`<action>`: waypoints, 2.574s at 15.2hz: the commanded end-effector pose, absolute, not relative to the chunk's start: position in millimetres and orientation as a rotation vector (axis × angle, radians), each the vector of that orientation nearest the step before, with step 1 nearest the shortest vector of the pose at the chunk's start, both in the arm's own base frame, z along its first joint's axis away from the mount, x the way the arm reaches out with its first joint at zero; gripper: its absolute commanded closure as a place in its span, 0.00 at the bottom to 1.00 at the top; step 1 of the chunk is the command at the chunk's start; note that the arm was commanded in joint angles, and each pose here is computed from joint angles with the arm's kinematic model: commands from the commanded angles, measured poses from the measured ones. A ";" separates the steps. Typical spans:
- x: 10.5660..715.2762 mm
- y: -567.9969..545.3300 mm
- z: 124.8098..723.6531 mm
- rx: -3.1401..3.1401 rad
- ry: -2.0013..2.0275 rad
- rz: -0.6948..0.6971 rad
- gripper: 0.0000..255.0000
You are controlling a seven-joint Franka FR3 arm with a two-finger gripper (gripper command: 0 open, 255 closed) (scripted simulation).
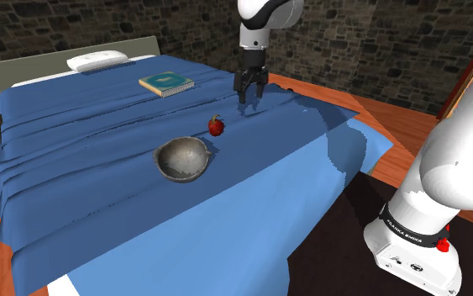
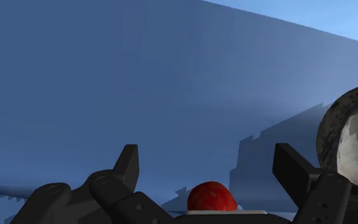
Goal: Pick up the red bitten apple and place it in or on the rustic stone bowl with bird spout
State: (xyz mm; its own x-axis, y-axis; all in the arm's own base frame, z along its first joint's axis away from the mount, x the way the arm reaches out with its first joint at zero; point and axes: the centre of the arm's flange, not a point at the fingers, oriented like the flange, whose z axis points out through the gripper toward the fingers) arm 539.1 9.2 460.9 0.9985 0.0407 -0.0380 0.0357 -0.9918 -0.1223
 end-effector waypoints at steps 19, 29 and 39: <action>670.0 44.5 360.8 -2.936 -0.141 0.040 0.00; 670.1 44.4 360.8 -2.936 -0.141 0.040 1.00; 670.1 44.5 376.6 -2.936 -0.141 0.040 1.00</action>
